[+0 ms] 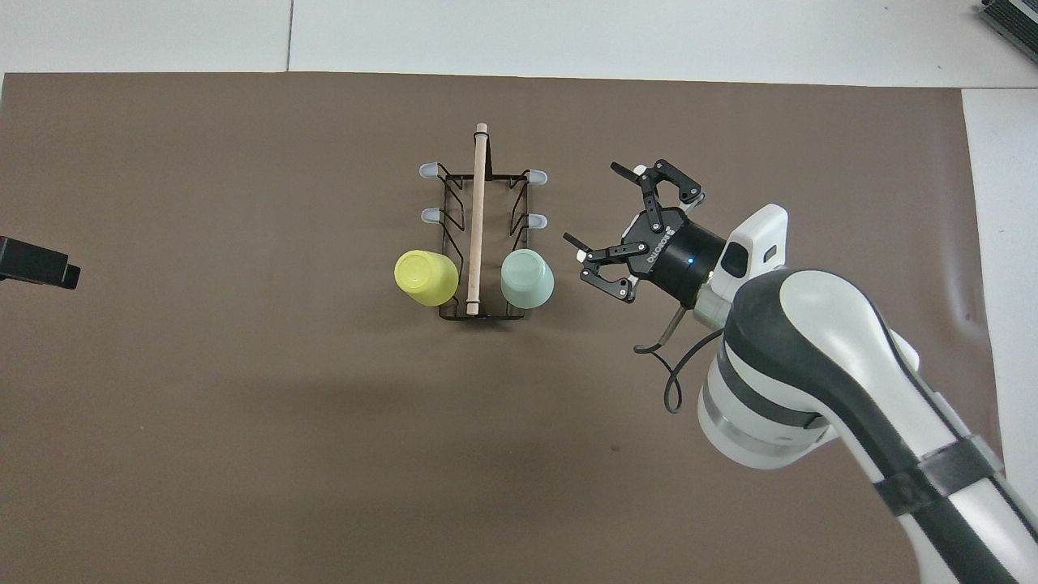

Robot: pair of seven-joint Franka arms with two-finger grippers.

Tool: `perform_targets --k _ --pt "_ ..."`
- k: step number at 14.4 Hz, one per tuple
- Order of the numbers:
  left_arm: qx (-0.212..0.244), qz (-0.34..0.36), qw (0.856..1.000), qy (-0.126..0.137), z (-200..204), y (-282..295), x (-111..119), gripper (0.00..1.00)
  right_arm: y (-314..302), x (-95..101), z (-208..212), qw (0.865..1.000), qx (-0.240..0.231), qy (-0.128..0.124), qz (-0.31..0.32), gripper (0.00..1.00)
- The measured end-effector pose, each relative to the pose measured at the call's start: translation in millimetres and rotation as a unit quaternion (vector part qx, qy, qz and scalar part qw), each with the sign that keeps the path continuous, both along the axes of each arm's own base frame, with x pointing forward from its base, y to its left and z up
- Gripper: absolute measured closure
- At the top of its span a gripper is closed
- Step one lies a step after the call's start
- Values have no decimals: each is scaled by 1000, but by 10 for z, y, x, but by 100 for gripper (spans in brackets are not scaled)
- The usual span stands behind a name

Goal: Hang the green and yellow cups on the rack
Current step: 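Open the right gripper and withdraw it away from the rack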

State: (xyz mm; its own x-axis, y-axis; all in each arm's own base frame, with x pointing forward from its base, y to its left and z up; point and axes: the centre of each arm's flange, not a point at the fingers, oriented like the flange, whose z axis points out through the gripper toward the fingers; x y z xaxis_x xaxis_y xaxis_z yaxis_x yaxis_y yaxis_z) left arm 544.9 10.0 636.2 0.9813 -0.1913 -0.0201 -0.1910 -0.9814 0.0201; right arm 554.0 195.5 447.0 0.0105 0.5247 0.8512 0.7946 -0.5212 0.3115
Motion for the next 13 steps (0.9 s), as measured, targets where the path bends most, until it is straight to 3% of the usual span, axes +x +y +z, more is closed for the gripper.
perform_targets --k 3,5,7,9,13 --pt "0 0 1000 0 0 0 0 0 -208 133 50 998 -33 -2 51 0" --pt "0 0 1000 0 0 0 0 0 -419 231 100 995 -48 23 89 0" --pt "0 0 1000 0 0 0 0 0 -692 313 216 987 -66 70 125 0" --pt "0 0 1000 0 0 0 0 0 -942 317 368 977 -90 136 140 0" --pt "0 0 1000 0 0 0 0 0 -1103 129 753 949 -168 240 117 0"
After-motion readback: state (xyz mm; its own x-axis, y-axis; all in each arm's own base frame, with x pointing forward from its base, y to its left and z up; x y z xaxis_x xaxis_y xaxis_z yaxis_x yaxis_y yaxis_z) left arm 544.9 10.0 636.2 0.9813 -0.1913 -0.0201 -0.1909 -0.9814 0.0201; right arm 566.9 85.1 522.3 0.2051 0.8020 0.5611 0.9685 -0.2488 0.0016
